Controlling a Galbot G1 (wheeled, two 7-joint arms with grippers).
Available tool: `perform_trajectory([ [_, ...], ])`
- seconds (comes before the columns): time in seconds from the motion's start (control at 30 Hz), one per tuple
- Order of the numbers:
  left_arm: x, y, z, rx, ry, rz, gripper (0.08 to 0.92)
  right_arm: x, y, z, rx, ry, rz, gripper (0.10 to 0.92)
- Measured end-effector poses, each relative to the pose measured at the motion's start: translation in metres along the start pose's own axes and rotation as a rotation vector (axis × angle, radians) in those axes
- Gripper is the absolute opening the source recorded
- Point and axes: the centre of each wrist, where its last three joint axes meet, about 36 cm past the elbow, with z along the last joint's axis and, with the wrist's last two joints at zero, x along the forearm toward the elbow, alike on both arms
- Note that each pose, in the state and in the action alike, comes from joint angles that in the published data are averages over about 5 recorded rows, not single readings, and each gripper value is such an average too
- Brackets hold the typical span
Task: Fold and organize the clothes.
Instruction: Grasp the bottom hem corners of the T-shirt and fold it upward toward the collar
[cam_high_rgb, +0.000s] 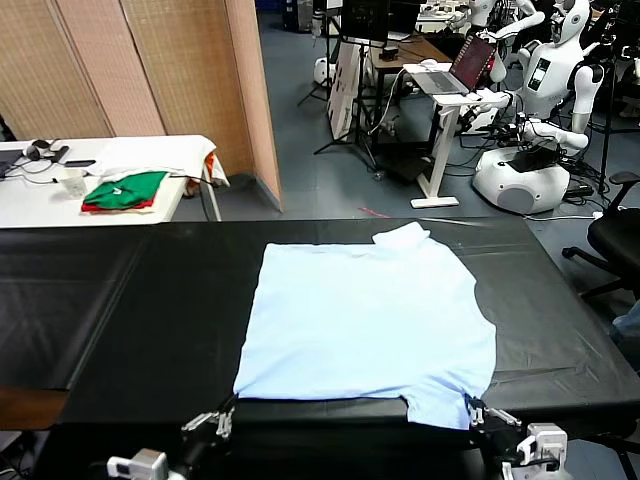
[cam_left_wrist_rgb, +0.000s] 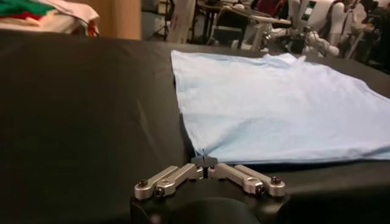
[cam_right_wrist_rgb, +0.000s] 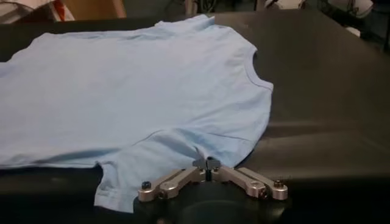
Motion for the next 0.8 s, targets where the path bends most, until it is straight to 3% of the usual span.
perform_trajectory([
  [0.17, -0.004, -0.003, -0.001, 0.018, -0.046, 0.009, 0.146, -0.014, -0.007, -0.010, 0.019, -0.082, -0.013, 0.142],
  [0.37, -0.031, 0.001, -0.010, 0.012, -0.116, 0.032, 0.146, -0.046, -0.018, -0.021, 0.057, -0.148, -0.028, 0.142],
  [0.6, -0.070, 0.008, -0.025, -0.030, -0.212, 0.044, 0.146, -0.093, -0.024, -0.035, 0.088, -0.178, -0.024, 0.142],
  [0.8, -0.093, 0.019, -0.034, -0.078, -0.251, 0.026, 0.146, -0.125, -0.020, -0.050, 0.109, -0.185, -0.032, 0.142],
])
